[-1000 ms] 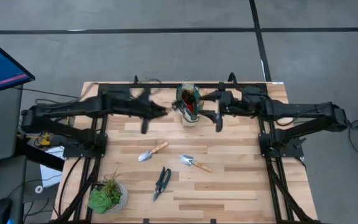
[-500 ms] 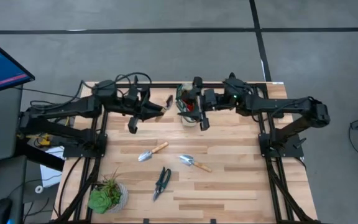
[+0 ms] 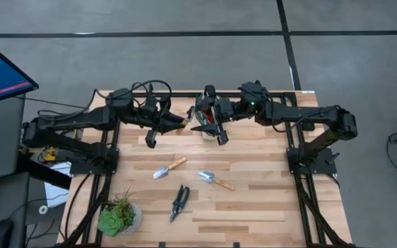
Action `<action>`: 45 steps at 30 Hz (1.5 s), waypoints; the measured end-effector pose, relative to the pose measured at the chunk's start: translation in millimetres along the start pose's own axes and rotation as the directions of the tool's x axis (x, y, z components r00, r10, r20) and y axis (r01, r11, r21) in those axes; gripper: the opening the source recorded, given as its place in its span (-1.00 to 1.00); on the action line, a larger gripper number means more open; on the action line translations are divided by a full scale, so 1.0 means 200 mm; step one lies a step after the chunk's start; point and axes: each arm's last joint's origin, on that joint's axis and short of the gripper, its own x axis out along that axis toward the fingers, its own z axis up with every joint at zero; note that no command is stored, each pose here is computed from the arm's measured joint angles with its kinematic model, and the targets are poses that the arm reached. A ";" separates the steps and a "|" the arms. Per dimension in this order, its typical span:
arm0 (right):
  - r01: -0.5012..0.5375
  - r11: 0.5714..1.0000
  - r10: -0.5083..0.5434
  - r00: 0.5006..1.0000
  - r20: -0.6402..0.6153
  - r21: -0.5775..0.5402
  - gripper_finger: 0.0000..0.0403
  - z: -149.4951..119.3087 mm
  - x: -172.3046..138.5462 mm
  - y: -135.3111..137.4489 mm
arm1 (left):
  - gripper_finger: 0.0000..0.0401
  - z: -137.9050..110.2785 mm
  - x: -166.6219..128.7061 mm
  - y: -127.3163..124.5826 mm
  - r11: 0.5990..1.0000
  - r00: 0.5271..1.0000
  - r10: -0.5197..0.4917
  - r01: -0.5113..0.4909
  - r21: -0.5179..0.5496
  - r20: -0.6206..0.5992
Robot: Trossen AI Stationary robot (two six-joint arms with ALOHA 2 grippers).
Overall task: Pick & Place Garden tools in Gardening bag
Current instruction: Put the trowel into the gardening bag
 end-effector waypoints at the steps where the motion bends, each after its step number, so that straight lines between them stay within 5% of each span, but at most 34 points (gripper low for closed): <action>1: -0.001 1.000 0.001 1.000 0.002 0.000 0.24 0.00 0.00 0.00 | -0.96 -0.01 0.01 0.01 1.000 1.000 0.001 -0.001 0.000 -0.006; 12: 0.017 0.999 -0.016 1.000 -0.026 0.037 0.18 -0.05 0.03 -0.01 | -0.96 -0.03 0.07 0.04 1.000 1.000 0.009 -0.009 0.007 0.012; 24: 0.031 0.999 -0.029 0.999 -0.041 0.033 -0.69 -0.06 0.02 -0.03 | -0.96 -0.03 0.07 0.04 1.000 1.000 0.003 -0.003 0.014 0.018; 37: 0.095 0.995 -0.093 0.994 -0.057 0.037 -0.70 -0.02 -0.01 -0.03 | -0.92 -0.03 0.07 0.05 0.998 0.998 0.043 -0.042 -0.040 0.035; 45: 0.186 0.982 -0.184 0.979 -0.083 0.027 -0.70 0.11 -0.34 0.00 | -0.59 -0.04 0.07 0.05 0.993 0.998 0.053 -0.051 -0.108 0.015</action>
